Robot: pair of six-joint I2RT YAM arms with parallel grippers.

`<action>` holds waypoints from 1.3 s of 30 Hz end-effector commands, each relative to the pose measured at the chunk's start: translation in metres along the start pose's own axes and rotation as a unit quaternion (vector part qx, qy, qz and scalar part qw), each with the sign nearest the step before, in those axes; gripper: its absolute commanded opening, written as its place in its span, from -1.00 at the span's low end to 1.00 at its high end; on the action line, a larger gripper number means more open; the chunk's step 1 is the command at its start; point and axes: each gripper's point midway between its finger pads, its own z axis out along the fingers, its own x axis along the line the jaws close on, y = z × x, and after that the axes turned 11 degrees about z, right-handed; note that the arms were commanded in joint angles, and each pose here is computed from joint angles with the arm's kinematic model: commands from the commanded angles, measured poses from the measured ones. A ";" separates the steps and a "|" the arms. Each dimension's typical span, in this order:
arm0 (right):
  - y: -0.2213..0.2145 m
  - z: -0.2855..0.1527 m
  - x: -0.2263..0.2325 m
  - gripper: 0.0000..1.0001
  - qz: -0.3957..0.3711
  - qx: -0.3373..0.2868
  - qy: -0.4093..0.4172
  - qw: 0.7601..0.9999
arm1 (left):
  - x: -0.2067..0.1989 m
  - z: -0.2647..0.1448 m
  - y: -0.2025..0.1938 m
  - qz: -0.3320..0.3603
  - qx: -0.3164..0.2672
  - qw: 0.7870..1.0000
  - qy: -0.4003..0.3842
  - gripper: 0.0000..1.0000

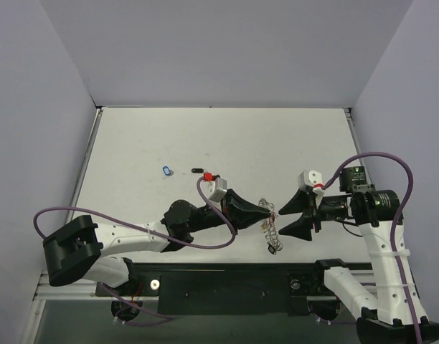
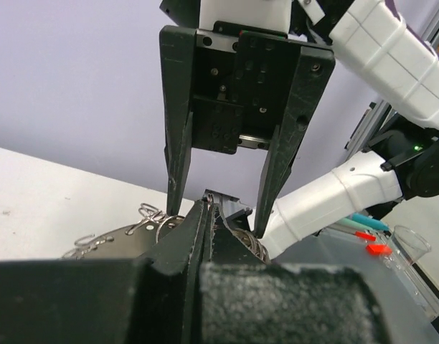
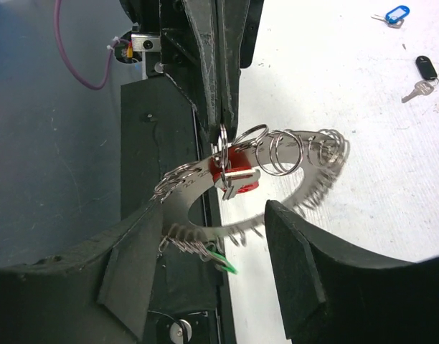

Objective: Put the keys on the keyring

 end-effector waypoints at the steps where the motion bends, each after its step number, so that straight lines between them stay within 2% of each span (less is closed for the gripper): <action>1: 0.020 -0.002 0.016 0.12 -0.013 -0.033 0.032 0.999 | -0.012 0.009 0.047 0.009 -0.086 0.996 -0.012 -1.00; 10: 0.022 -0.006 0.021 0.18 -0.036 -0.032 0.021 0.999 | -0.009 0.005 0.044 0.033 -0.069 0.997 -0.002 -1.00; 15: 0.024 -0.004 0.025 0.04 -0.044 -0.042 0.040 0.997 | -0.012 0.006 0.039 0.052 -0.048 0.997 -0.013 -1.00; 19: 0.018 -0.004 0.032 0.04 -0.030 -0.035 0.050 0.998 | -0.014 0.005 0.042 0.058 -0.051 0.997 -0.016 -1.00; 22: 0.009 -0.004 0.039 0.06 -0.073 -0.032 0.058 0.995 | -0.013 0.005 0.045 0.057 -0.061 0.996 -0.013 -1.00; 29: 0.022 -0.010 0.045 0.09 -0.093 -0.036 0.048 0.994 | -0.016 0.006 0.051 0.058 -0.082 0.995 -0.013 -1.00; 32: 0.023 -0.013 0.048 0.15 -0.127 -0.037 0.046 0.990 | -0.017 0.006 0.051 0.065 -0.079 0.995 -0.009 -1.00; 36: 0.028 -0.015 0.043 0.17 -0.087 -0.040 0.032 0.995 | -0.012 0.005 0.042 0.096 -0.052 0.994 0.007 -1.00; 37: 0.031 -0.016 0.043 0.17 -0.059 -0.042 0.027 0.997 | -0.012 0.003 0.044 0.098 -0.052 0.994 0.013 -1.00; 39: 0.035 -0.016 0.037 0.14 -0.049 -0.045 0.022 0.998 | -0.011 0.001 0.047 0.106 -0.057 0.993 0.021 -1.00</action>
